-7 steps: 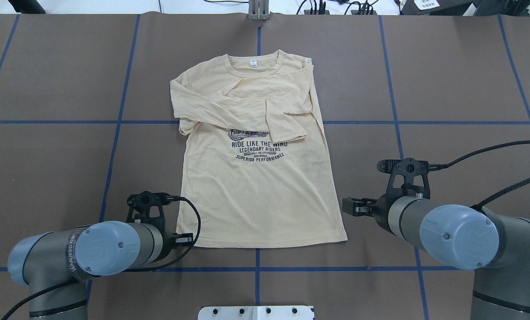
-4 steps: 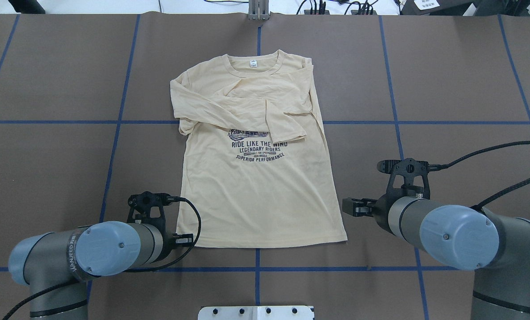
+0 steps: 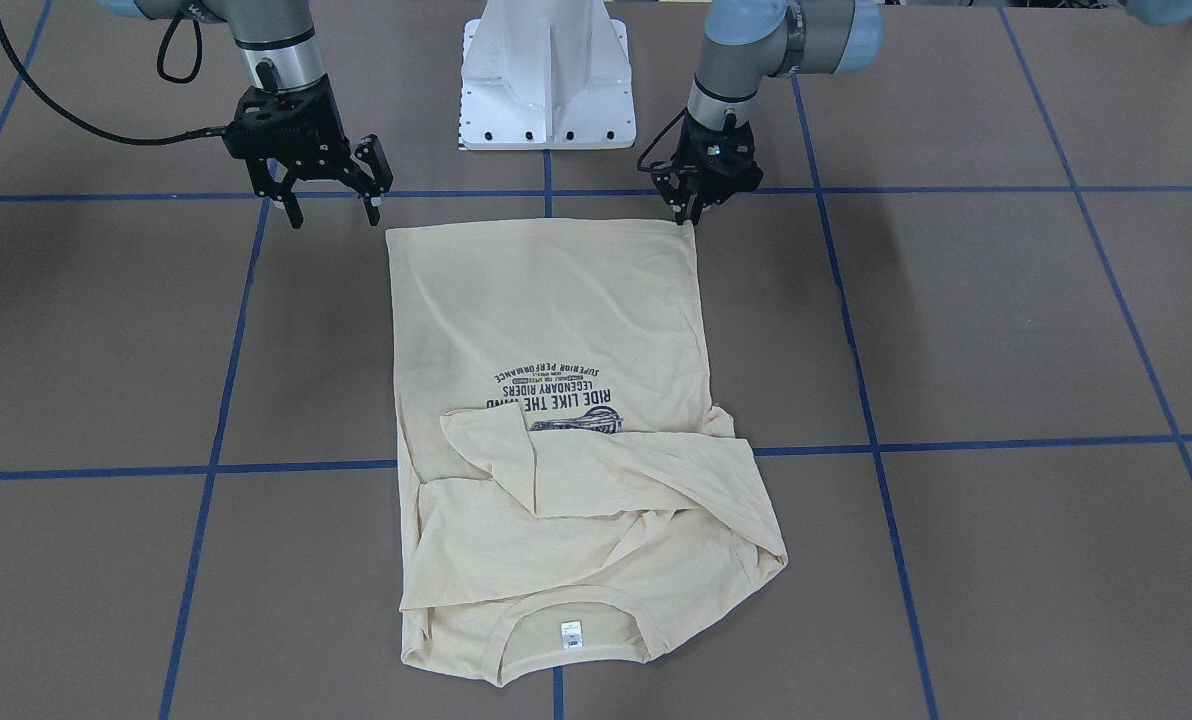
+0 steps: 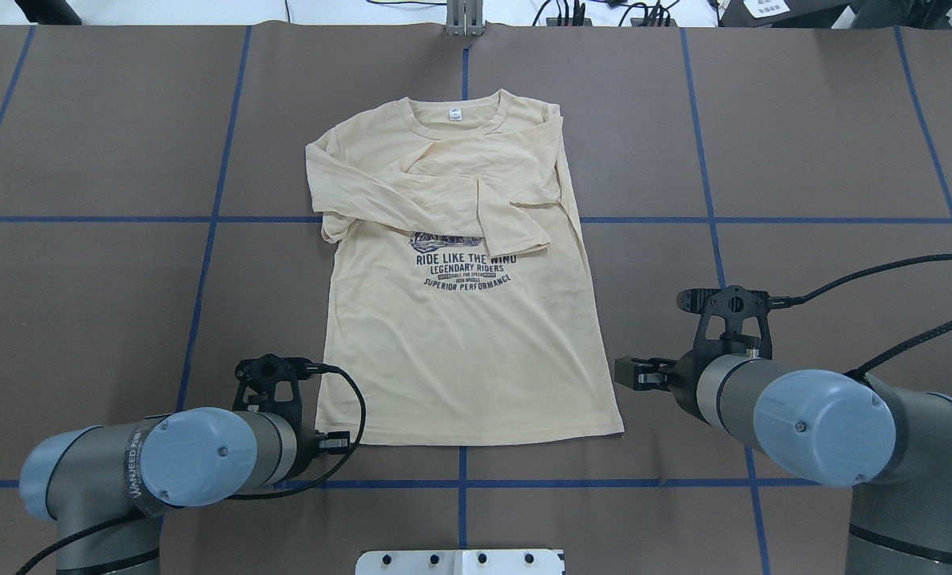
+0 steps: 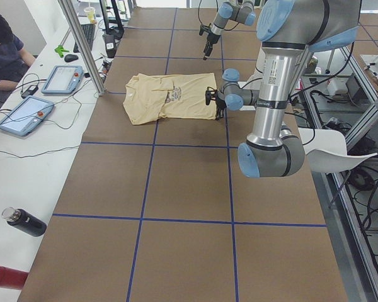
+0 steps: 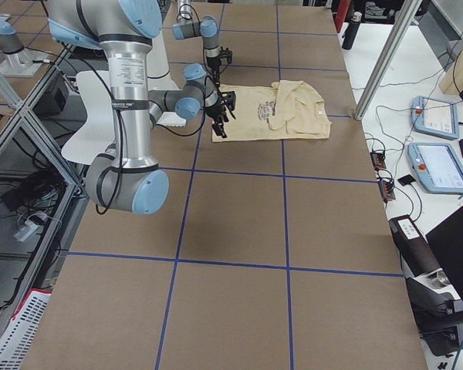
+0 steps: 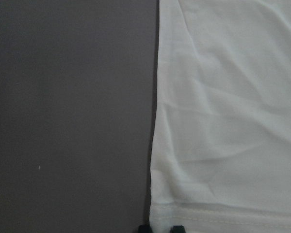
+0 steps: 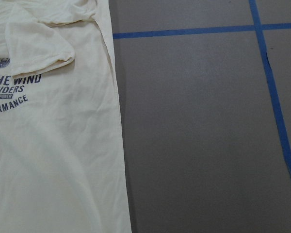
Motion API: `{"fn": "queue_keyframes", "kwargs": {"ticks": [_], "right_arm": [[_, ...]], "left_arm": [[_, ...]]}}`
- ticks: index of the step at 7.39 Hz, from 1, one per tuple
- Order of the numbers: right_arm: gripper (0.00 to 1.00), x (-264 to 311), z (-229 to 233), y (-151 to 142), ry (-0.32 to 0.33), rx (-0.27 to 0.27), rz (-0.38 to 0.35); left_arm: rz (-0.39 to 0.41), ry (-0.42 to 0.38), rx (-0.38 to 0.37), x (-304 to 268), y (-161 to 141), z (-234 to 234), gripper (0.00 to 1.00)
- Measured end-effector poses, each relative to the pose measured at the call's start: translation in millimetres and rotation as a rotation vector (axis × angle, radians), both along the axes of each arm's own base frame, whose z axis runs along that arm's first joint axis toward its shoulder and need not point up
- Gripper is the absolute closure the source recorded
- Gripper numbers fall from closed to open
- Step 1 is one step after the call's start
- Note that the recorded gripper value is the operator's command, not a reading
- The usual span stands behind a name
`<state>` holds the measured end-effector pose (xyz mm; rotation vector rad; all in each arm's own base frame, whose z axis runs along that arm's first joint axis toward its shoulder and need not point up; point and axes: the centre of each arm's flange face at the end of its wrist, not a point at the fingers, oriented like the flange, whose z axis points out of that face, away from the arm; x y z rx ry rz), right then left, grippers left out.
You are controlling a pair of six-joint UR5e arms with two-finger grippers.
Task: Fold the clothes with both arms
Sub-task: 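Grasp the hem corners with both grippers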
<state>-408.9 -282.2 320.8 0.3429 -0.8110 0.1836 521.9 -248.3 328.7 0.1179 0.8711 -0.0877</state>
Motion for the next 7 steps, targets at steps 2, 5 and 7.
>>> {"fn": "queue_keyframes", "kwargs": {"ticks": [2,5,7], "right_arm": [[0.00,-2.7,0.9,1.7,0.002,-0.001,-0.005],[0.02,-14.0,7.6,4.2,0.010,0.002,-0.002],[0.28,-38.2,22.6,16.9,-0.009,0.015,0.042]], "left_arm": [[-0.001,0.009,0.001,-1.3,0.6,-4.9,1.00],[-0.002,0.020,0.005,-5.0,0.2,-11.8,1.00],[-0.002,0.033,0.008,-9.3,0.4,-18.5,1.00]]}}
